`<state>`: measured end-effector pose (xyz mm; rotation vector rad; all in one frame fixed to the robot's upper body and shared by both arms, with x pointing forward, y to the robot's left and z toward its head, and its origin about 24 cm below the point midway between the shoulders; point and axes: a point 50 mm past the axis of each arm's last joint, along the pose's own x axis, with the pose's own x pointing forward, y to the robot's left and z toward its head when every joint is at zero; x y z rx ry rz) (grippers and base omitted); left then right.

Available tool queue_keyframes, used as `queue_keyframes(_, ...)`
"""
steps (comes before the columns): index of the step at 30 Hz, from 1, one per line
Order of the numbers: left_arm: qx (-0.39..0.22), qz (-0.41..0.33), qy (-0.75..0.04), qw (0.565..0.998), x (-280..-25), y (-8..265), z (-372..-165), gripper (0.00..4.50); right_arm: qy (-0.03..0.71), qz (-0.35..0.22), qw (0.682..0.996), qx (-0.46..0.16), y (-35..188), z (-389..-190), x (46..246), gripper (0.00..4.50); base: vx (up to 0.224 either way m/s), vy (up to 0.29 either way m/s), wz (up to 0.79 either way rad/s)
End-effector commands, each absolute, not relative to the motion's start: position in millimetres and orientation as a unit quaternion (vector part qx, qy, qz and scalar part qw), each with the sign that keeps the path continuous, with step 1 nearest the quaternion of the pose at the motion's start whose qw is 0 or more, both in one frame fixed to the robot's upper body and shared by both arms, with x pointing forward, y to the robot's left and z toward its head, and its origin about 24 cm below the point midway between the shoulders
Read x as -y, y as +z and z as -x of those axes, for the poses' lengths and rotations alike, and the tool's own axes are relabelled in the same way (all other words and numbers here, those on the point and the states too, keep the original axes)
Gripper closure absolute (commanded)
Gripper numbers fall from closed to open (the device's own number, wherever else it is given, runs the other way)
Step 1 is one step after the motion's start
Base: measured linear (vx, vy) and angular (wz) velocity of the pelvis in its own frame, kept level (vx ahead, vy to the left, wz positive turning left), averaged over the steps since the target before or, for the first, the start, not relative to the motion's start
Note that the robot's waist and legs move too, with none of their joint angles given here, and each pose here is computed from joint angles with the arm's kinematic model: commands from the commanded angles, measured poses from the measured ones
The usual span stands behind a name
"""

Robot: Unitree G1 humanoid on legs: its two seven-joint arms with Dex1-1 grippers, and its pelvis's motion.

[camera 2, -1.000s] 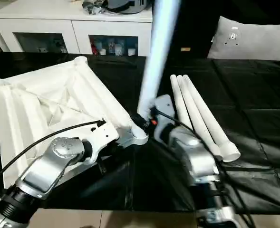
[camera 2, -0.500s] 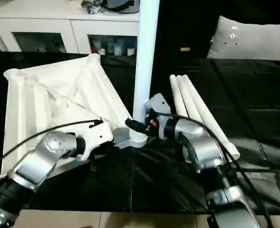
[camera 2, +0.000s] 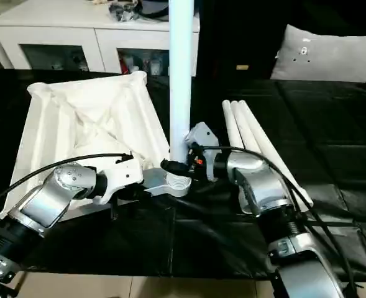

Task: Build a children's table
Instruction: Rotate leg to tighten

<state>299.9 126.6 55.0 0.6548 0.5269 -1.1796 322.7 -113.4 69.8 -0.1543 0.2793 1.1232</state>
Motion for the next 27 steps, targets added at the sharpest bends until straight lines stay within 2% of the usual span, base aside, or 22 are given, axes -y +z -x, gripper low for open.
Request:
queue_keyframes(1,-0.244,-0.307,-0.520,0.759,-131,56,-303,4.50,0.496,0.061,0.827,-0.258,16,-301.7,121.0,2.62,0.000,0.000,0.00)
queue_keyframes(3,-0.246,-0.295,-0.513,0.768,-130,56,-302,4.50,0.473,0.054,0.840,-0.259,15,-302.3,121.6,2.62,0.000,0.000,0.00)
queue_keyframes(7,-0.267,-0.223,-0.450,0.823,-117,52,-296,4.50,0.333,0.053,0.898,-0.283,10,-312.0,126.8,2.62,0.000,0.000,0.00)
queue_keyframes(13,-0.269,-0.186,-0.416,0.848,-77,53,-286,4.50,0.246,0.037,0.924,-0.291,7,-320.7,117.7,2.62,0.000,0.000,0.00)
queue_keyframes(16,-0.267,-0.211,-0.419,0.842,-69,53,-283,4.50,0.231,0.033,0.925,-0.301,5,-321.9,112.2,2.62,0.000,0.000,0.00)
queue_keyframes(23,-0.269,-0.245,-0.391,0.845,-86,56,-289,4.50,0.227,0.036,0.926,-0.301,4,-325.8,106.2,2.62,0.000,0.000,0.00)
queue_keyframes(24,-0.269,-0.246,-0.389,0.846,-88,56,-290,4.50,0.226,0.034,0.927,-0.299,4,-326.7,106.0,2.27,0.000,0.000,0.00)
queue_keyframes(26,-0.265,-0.250,-0.387,0.847,-89,57,-291,4.50,0.223,0.031,0.928,-0.296,5,-328.1,105.8,2.27,0.000,0.000,0.00)
queue_keyframes(27,-0.264,-0.252,-0.385,0.848,-91,57,-293,4.50,0.221,0.025,0.930,-0.292,6,-329.4,105.8,2.03,0.000,0.000,0.00)
